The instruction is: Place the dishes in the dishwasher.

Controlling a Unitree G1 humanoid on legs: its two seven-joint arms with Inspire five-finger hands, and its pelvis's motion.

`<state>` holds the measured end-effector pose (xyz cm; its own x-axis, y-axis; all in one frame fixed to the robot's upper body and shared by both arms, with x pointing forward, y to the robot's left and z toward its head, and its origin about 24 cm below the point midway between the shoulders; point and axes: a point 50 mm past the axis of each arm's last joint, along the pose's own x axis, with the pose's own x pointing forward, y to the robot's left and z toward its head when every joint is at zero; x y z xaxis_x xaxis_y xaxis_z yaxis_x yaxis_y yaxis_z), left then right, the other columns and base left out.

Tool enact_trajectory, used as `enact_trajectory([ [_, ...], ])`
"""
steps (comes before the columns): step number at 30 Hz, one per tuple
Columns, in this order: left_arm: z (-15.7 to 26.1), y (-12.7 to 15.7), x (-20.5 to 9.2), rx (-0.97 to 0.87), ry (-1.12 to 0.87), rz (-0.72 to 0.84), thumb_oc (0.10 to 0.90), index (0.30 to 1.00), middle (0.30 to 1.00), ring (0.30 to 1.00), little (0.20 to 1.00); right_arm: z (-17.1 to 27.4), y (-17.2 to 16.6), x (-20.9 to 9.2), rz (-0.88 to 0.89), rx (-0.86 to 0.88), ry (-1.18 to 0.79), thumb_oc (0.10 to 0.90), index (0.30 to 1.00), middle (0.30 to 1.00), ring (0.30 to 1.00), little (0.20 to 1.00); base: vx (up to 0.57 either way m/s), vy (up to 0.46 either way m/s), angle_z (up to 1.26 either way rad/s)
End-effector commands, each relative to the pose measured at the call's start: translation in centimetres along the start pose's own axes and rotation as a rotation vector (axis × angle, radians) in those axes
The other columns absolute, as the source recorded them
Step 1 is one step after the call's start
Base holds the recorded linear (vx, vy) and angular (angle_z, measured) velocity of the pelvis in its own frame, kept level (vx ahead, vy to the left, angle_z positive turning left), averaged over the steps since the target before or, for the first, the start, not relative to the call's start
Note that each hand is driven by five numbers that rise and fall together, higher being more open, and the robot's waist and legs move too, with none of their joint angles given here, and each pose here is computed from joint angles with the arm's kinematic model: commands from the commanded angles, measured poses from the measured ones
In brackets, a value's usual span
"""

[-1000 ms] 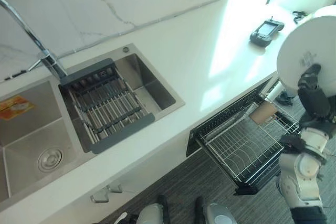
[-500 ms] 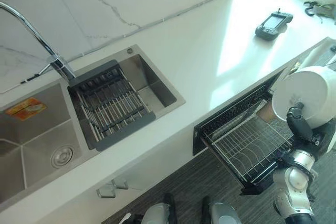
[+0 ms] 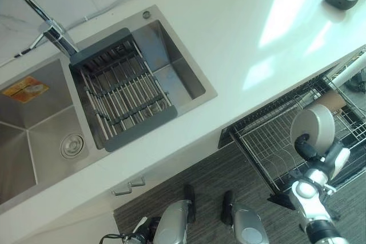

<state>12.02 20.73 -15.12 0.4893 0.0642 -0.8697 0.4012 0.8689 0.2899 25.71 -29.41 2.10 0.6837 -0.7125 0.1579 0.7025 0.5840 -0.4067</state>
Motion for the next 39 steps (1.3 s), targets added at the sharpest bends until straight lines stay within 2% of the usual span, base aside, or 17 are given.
enact_trajectory([
  [1,1.4,-0.1,-0.1,0.004,-0.091,-0.013,0.8,0.9,0.9,0.9,0.9,3.9,-1.4,2.5,-0.098,-0.135,-0.25,0.4,0.3,0.3,0.3,0.3,0.03,0.018,0.06],
  [5,1.4,0.5,-0.1,0.014,-0.104,-0.004,0.8,0.9,0.9,0.9,0.9,4.5,-1.8,3.3,-0.155,-0.344,-0.364,0.4,0.3,0.3,0.3,0.3,0.0,0.002,0.06],
  [7,1.5,0.8,-0.1,0.019,-0.113,0.002,0.8,0.9,0.9,0.9,0.9,4.9,-1.8,3.8,-0.228,-0.52,-0.455,0.4,0.3,0.3,0.3,0.3,-0.01,0.023,0.12],
  [9,1.8,1.0,0.0,0.016,-0.131,0.007,0.8,0.9,0.9,0.9,0.9,5.0,-1.3,4.0,-0.253,-0.553,-0.457,0.4,0.3,0.3,0.3,0.3,-0.03,0.03,0.05],
  [12,2.6,1.4,0.1,0.017,-0.165,0.013,0.8,0.9,0.9,0.9,0.9,4.7,-1.3,4.2,-0.376,-0.666,-0.47,0.4,0.3,0.3,0.3,0.3,-0.05,0.03,0.07],
  [13,2.9,1.2,0.2,0.01,-0.182,0.016,0.8,0.9,0.9,0.9,0.9,4.4,-1.8,4.2,-0.488,-0.744,-0.486,0.4,0.3,0.3,0.3,0.3,-0.06,0.027,0.13],
  [23,5.3,1.7,0.4,-0.022,-0.27,0.039,0.8,0.9,0.9,0.9,0.9,3.8,-1.0,3.9,-0.566,-0.768,-0.427,0.4,0.3,0.3,0.3,0.3,-0.07,0.013,0.05],
  [25,5.7,1.7,0.4,-0.025,-0.284,0.041,0.8,0.9,0.9,0.9,0.9,3.8,-1.4,4.1,-0.616,-0.836,-0.402,0.4,0.3,0.3,0.3,0.3,-0.1,0.025,0.03],
  [28,6.1,1.7,0.4,-0.034,-0.295,0.045,0.8,0.9,0.9,0.9,0.9,3.6,-1.3,4.2,-0.588,-0.862,-0.365,0.406,0.309,0.309,0.309,0.309,-0.08,0.026,0.01],
  [29,6.1,1.7,0.4,-0.035,-0.297,0.045,0.8,0.9,0.9,0.9,0.9,3.5,-1.2,4.2,-0.575,-0.867,-0.358,0.585,0.578,0.578,0.578,0.578,-0.07,0.042,-0.01],
  [30,6.3,1.7,0.4,-0.036,-0.303,0.044,0.8,0.9,0.9,0.9,0.9,3.2,-0.8,3.9,-0.548,-0.865,-0.343,0.8,0.9,0.9,0.9,0.9,-0.06,0.044,-0.04],
  [32,6.4,1.7,0.4,-0.041,-0.308,0.044,0.8,0.9,0.9,0.9,0.9,2.8,-0.1,3.7,-0.474,-0.847,-0.311,0.8,0.9,0.9,0.9,0.9,-0.06,0.046,-0.07],
  [36,6.7,1.8,0.4,-0.047,-0.31,0.043,0.8,0.9,0.9,0.9,0.9,2.5,3.6,2.5,-0.133,-0.661,-0.262,0.8,0.9,0.9,0.9,0.9,-0.04,0.012,-0.05],
  [39,7.0,2.1,0.3,-0.034,-0.313,0.042,0.8,0.9,0.9,0.9,0.9,2.2,5.1,2.0,0.061,-0.605,-0.212,0.8,0.9,0.9,0.9,0.9,0.0,-0.008,0.01],
])
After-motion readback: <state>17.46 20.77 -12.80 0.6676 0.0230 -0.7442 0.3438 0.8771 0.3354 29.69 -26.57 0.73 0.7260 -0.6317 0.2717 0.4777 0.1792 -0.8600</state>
